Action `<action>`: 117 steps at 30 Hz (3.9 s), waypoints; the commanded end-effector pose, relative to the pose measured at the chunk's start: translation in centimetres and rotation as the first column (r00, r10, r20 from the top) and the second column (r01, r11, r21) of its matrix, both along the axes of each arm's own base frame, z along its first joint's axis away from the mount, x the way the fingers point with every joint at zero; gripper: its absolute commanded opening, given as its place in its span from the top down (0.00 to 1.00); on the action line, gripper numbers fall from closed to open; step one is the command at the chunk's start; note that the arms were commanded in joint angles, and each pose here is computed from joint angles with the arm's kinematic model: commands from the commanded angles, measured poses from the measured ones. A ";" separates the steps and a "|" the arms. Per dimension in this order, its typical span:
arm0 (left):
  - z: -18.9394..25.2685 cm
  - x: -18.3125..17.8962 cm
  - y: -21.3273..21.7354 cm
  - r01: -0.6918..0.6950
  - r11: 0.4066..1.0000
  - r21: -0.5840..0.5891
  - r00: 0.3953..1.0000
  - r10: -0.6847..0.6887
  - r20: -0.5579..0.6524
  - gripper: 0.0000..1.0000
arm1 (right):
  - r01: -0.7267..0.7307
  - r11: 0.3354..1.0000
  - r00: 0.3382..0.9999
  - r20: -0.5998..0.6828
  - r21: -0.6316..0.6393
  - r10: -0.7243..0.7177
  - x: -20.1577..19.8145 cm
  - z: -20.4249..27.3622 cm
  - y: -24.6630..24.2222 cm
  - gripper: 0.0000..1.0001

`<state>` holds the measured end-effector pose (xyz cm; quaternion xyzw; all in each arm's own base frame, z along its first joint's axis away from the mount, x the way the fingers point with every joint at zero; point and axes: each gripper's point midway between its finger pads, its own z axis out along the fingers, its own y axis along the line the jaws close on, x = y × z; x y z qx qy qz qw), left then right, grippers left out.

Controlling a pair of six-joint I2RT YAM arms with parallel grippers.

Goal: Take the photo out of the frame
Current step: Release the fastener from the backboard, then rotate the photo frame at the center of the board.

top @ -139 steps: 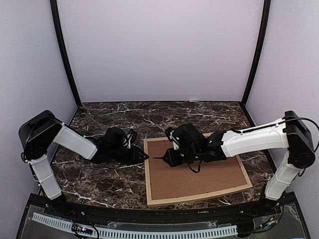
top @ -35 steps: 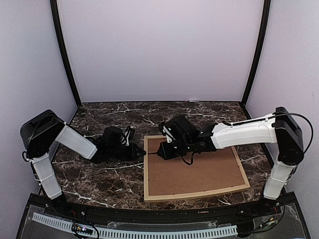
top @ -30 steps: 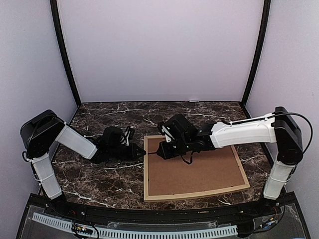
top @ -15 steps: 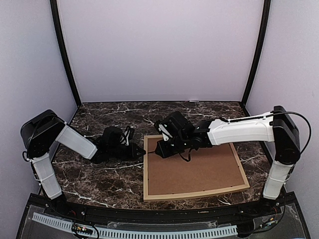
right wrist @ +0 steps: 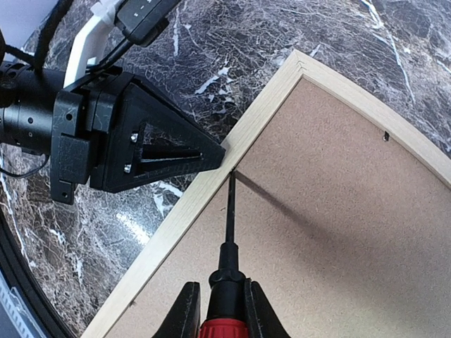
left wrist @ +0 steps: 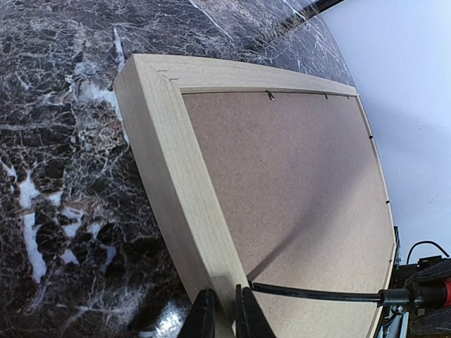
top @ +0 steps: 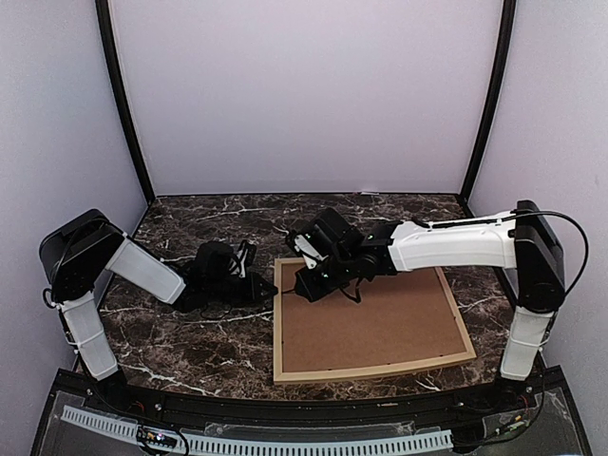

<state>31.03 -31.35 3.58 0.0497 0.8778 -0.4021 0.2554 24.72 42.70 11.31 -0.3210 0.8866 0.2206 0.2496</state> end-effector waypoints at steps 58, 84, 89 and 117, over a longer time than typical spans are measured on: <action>5.9 -2.0 4.5 0.017 0.937 0.350 0.993 -0.056 0.100 0.70 | 0.220 0.950 0.967 0.080 0.222 -0.242 -3.0 5.8 -9.5 1.00; 6.0 7.3 -8.5 0.452 0.704 0.548 0.673 -0.672 0.308 0.47 | 0.307 0.927 0.947 0.025 0.214 -0.319 -4.7 4.6 -13.5 1.00; 5.6 8.9 -10.5 0.489 0.695 0.527 0.643 -0.695 0.321 0.45 | 0.308 0.928 0.948 0.018 0.210 -0.318 -4.7 4.2 -13.3 1.00; -2.9 11.0 -4.0 0.408 0.782 0.472 0.855 -0.508 0.102 0.93 | 0.310 0.934 0.949 0.000 0.179 -0.315 -3.8 3.7 -11.4 1.00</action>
